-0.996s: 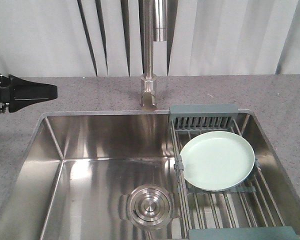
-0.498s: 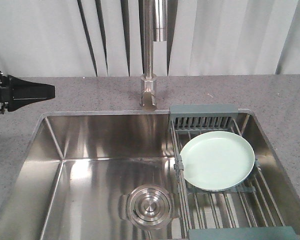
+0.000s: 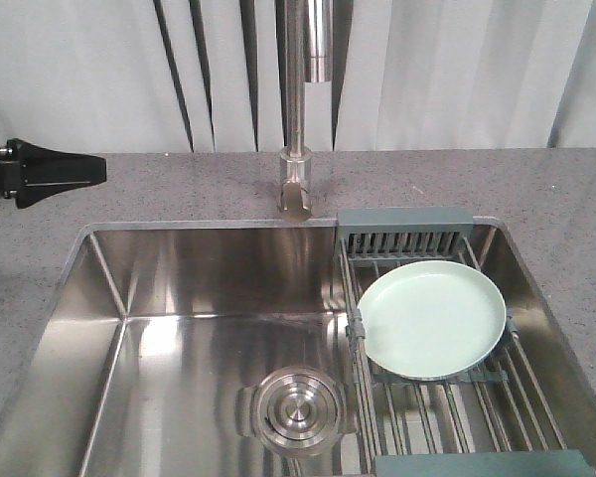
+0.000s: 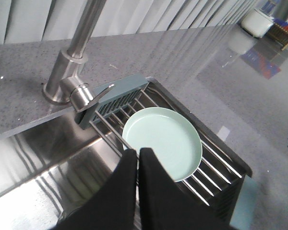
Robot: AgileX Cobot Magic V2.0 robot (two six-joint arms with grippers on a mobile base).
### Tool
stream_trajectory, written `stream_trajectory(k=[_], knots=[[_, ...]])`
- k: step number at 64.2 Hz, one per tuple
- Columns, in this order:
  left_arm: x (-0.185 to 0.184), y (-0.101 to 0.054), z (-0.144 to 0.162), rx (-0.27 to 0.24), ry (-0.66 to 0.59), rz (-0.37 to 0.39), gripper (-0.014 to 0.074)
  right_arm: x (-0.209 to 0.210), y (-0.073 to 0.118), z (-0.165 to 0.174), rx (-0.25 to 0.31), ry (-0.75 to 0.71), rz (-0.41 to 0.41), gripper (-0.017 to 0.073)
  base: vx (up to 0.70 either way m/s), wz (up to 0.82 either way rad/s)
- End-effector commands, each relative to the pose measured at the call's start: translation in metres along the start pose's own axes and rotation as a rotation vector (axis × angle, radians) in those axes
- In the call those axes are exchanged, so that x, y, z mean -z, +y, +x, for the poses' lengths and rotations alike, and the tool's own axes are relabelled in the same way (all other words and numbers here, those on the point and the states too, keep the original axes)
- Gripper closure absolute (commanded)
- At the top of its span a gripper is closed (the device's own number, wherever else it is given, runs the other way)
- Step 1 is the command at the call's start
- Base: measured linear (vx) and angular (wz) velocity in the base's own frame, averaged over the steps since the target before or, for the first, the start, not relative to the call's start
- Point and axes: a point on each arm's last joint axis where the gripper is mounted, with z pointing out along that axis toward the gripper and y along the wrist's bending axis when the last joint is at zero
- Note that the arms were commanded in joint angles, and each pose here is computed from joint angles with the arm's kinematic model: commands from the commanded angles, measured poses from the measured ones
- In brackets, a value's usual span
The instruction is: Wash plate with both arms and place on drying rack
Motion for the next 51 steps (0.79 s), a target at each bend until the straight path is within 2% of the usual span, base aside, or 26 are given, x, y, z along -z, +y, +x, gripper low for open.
stream_trajectory(k=[1,10,22,34,44,51], knots=[[-0.009,-0.029,-0.019,-0.07,-0.027,0.121,0.06,0.001,0.0,-0.016,0.02,-0.097,0.0,0.0316,0.0,0.0],[-0.047,-0.042,-0.024,-0.137,0.065,0.215,0.06,0.001,0.0,-0.016,0.02,-0.097,0.0,0.0316,0.0,0.0],[-0.097,-0.039,-0.031,-0.16,0.121,0.308,0.06,0.001,0.0,-0.016,0.02,-0.097,0.0,0.0316,0.0,0.0],[-0.146,-0.024,-0.031,-0.138,0.174,0.369,0.06,0.001,0.0,-0.016,0.02,-0.098,0.0,0.0316,0.0,0.0],[-0.186,-0.005,-0.023,-0.082,0.259,0.373,0.06,0.001,0.0,-0.016,0.02,-0.098,0.0,0.0316,0.0,0.0],[-0.207,0.006,-0.019,-0.086,0.305,0.364,0.06,0.001,0.0,-0.016,0.02,-0.098,0.0,0.0316,0.0,0.0]])
